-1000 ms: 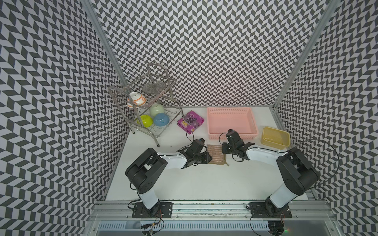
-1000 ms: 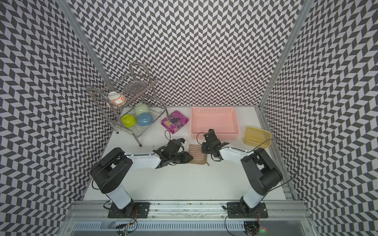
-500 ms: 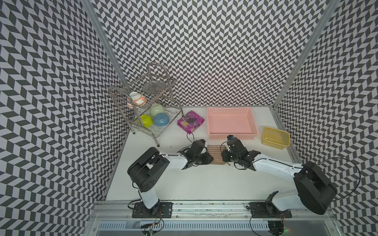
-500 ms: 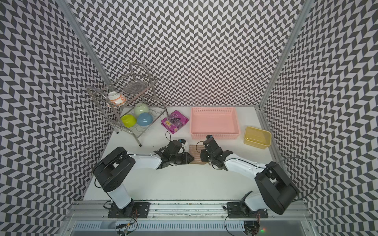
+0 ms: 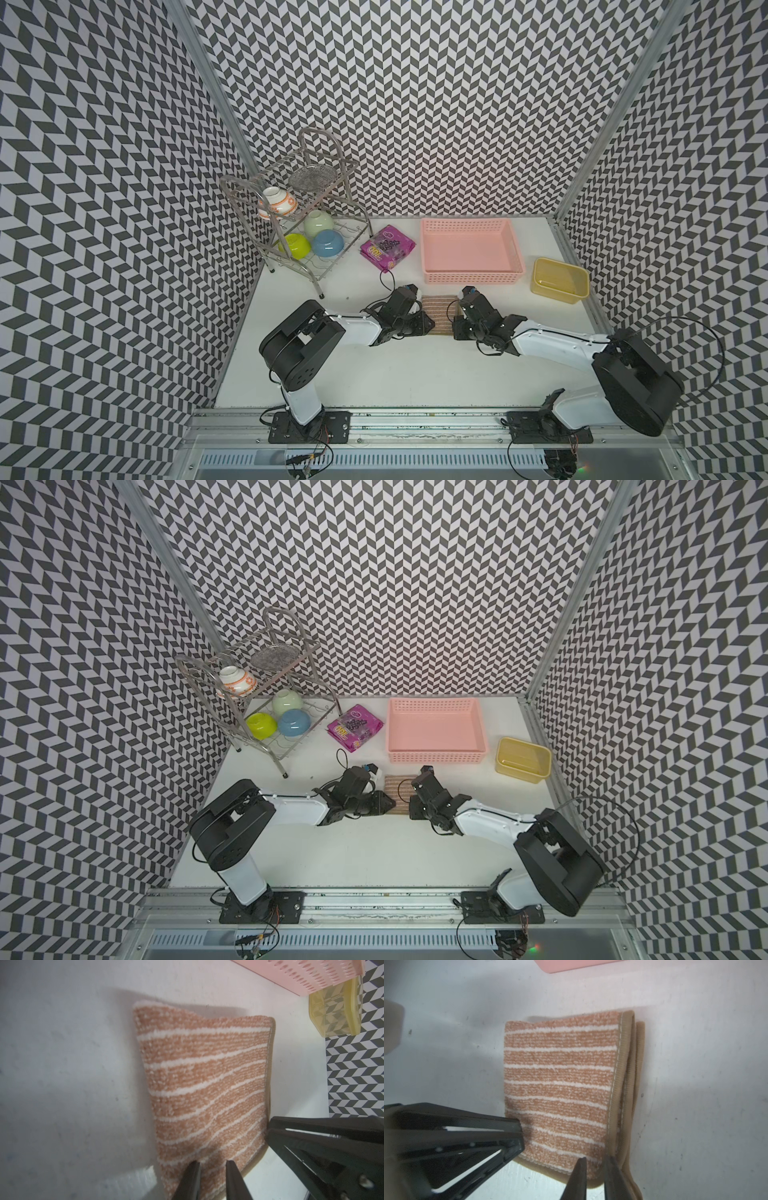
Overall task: Fold the square dishcloth
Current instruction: Smooth out the cleaning item at the center of the board.
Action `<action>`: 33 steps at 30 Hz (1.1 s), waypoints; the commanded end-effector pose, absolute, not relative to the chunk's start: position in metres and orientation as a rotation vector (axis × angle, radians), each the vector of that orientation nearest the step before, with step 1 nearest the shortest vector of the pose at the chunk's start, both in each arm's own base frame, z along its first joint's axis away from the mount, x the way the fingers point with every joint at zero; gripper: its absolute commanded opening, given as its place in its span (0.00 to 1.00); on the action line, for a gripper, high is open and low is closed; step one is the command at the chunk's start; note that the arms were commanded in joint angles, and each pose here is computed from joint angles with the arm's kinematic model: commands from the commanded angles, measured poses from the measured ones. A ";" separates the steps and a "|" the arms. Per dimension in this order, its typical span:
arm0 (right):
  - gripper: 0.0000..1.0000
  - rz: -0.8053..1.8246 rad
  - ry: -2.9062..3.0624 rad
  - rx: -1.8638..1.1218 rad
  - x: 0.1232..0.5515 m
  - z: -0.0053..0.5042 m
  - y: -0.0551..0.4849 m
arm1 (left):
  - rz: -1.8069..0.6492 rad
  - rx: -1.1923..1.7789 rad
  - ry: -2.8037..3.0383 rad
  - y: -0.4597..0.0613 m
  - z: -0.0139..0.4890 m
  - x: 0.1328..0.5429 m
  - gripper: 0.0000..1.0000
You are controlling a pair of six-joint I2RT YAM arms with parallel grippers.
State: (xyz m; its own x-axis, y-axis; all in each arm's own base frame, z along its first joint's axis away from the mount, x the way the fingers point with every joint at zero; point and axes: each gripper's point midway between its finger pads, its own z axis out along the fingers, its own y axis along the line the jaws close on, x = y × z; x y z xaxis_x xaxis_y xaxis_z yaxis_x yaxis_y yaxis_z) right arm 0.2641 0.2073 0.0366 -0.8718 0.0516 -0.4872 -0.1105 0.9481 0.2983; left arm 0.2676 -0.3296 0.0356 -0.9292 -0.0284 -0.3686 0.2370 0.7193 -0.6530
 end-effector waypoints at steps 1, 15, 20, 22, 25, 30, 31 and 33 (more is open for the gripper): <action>0.15 0.403 2.577 -0.015 0.270 0.031 0.205 | -1.042 0.159 2.577 -0.329 0.033 0.266 0.27; 0.12 0.419 2.532 -0.001 0.274 0.042 0.204 | -0.990 0.123 2.402 -0.330 0.092 0.328 0.27; 0.12 0.424 2.536 0.001 0.273 0.040 0.204 | -0.985 0.153 2.424 -0.339 0.080 0.337 0.26; 0.12 0.425 2.538 -0.003 0.273 0.039 0.205 | -0.980 0.158 2.435 -0.341 0.073 0.339 0.26; 0.12 0.424 2.544 -0.003 0.272 0.038 0.205 | -0.976 0.157 2.444 -0.341 0.067 0.344 0.26; 0.12 0.418 2.545 0.000 0.272 0.036 0.203 | -0.967 0.150 2.453 -0.340 0.057 0.348 0.26; 0.12 0.419 2.545 0.001 0.271 0.036 0.203 | -0.964 0.148 2.454 -0.339 0.055 0.349 0.26; 0.12 0.419 2.548 0.002 0.270 0.035 0.203 | -0.952 0.146 2.458 -0.337 0.051 0.351 0.26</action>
